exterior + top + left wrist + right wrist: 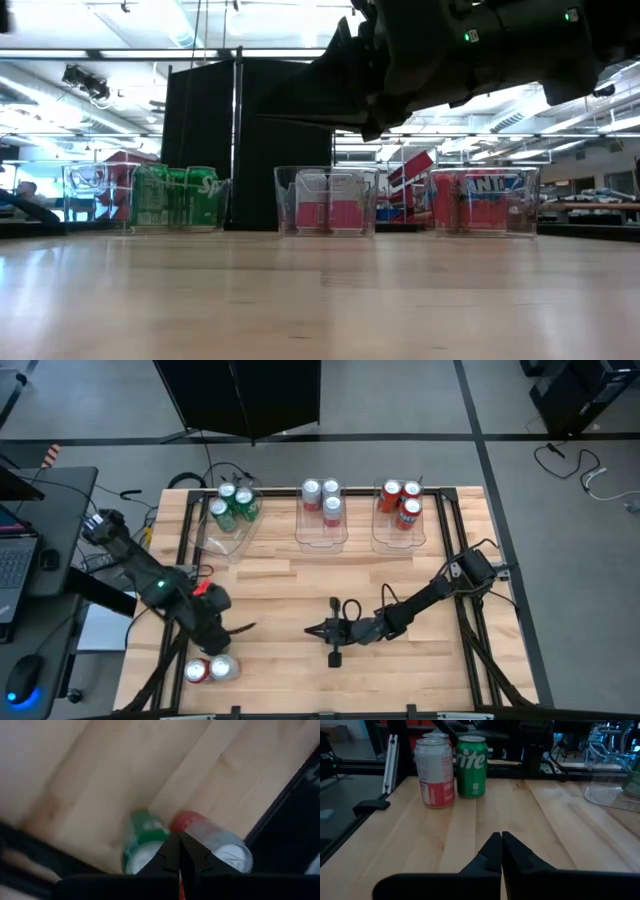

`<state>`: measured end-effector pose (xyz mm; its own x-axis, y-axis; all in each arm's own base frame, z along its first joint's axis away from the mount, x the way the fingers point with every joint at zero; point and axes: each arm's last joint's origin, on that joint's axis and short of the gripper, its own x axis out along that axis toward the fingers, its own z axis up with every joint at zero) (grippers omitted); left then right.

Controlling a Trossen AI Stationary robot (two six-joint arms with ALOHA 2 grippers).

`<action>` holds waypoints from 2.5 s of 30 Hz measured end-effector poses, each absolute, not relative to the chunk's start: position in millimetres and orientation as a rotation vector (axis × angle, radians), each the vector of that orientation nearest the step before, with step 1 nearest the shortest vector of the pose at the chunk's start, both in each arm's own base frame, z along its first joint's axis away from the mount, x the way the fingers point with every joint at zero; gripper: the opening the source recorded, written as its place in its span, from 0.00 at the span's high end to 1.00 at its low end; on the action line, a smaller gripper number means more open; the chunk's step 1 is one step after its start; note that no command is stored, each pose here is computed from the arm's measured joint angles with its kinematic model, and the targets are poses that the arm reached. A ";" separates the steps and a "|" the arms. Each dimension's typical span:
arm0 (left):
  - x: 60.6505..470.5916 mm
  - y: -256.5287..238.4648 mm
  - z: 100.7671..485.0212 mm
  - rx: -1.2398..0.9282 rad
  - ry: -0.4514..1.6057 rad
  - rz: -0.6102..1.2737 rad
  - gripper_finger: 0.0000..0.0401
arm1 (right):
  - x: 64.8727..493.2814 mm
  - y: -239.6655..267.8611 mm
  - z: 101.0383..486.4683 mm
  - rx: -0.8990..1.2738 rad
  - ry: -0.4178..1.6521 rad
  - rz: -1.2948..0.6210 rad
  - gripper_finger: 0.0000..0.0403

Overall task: Sort soda cans
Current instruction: Put the green soda can into the left transparent bin

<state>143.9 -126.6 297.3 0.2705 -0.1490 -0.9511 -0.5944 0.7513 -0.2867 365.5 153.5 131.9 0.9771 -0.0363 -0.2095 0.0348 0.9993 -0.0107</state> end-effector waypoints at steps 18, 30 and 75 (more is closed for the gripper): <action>137.6 -159.9 289.6 -1.024 1.394 0.471 0.76 | 365.5 153.5 132.0 -0.006 0.209 -0.035 1.00; 142.2 -167.2 283.0 -1.018 1.451 0.474 0.36 | 365.5 153.7 131.5 -0.006 0.210 -0.034 1.00; 141.9 -162.8 262.1 -0.794 1.428 0.732 0.18 | 365.0 153.8 128.7 0.003 0.238 -0.027 1.00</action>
